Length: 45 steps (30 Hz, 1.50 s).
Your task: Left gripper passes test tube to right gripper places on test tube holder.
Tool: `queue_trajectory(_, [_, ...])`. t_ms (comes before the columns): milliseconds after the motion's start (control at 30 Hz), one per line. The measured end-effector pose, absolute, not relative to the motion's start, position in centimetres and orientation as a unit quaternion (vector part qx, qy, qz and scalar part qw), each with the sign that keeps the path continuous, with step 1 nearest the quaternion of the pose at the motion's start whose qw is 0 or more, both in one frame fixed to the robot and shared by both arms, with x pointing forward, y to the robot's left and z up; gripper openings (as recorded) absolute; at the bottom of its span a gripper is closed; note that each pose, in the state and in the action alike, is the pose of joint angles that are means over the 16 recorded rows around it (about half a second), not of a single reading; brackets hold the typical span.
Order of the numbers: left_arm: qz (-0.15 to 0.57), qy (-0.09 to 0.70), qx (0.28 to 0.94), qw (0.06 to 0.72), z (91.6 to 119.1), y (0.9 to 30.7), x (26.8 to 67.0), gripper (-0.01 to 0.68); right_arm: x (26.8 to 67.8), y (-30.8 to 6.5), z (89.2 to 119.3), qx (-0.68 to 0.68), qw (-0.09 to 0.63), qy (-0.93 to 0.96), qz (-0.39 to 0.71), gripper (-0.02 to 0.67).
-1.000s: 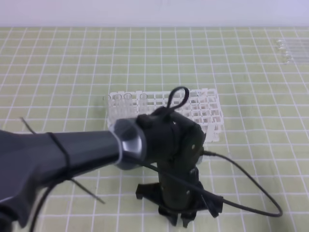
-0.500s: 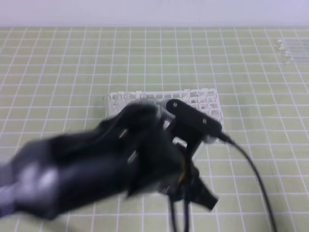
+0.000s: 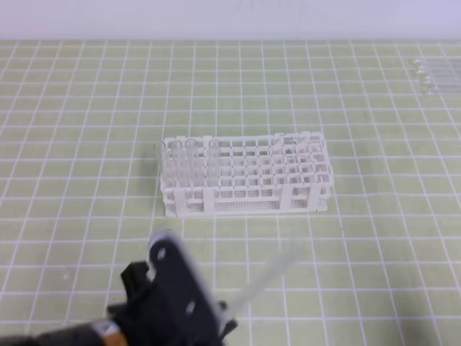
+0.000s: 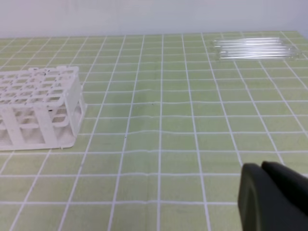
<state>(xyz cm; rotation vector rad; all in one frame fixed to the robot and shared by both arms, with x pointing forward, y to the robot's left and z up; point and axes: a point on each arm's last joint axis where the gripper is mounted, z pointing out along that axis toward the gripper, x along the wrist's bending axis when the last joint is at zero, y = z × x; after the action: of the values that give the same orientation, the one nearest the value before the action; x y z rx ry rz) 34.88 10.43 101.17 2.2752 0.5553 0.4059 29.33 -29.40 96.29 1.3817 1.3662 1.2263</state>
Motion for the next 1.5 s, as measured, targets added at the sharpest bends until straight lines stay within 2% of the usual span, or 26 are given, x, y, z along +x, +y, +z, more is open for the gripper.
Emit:
queue_trajectory(233, [0.157, 0.159, 0.884, 0.411, 99.9, 11.7, 33.6, 0.037, 29.3, -29.4, 96.3, 0.549, 0.41, 0.542, 0.487, -0.017])
queue_trajectory(300, [0.153, 0.15, 0.88, 0.423, 99.9, 11.7, 33.4, 0.025, 29.3, -29.4, 96.3, 0.549, 0.41, 0.542, 0.487, -0.017])
queue_trajectory(467, [0.141, 0.131, 0.868, 0.457, 100.2, 11.1, 33.1, 0.055, 29.3, -29.4, 96.3, 0.549, 0.41, 0.542, 0.487, -0.017])
queue_trajectory(633, [0.129, 0.109, 0.857, 0.487, 100.5, 10.5, 32.8, 0.043, 29.3, -29.4, 96.3, 0.548, 0.41, 0.543, 0.486, -0.017])
queue_trajectory(1133, [0.108, 0.106, 0.857, 0.493, 99.8, 9.7, 32.8, 0.037, 29.3, -29.4, 96.4, 0.549, 0.408, 0.537, 0.494, -0.017])
queue_trajectory(1300, [0.102, 0.102, 0.852, 0.504, 99.9, 9.5, 32.7, 0.031, 29.4, -29.0, 96.8, 0.573, 0.363, 0.49, 0.547, -0.017])
queue_trajectory(1500, [0.09, 0.094, 0.847, 0.515, 99.8, 9.1, 32.6, 0.037, 29.4, -28.6, 97.6, 0.621, 0.255, 0.378, 0.638, -0.017])
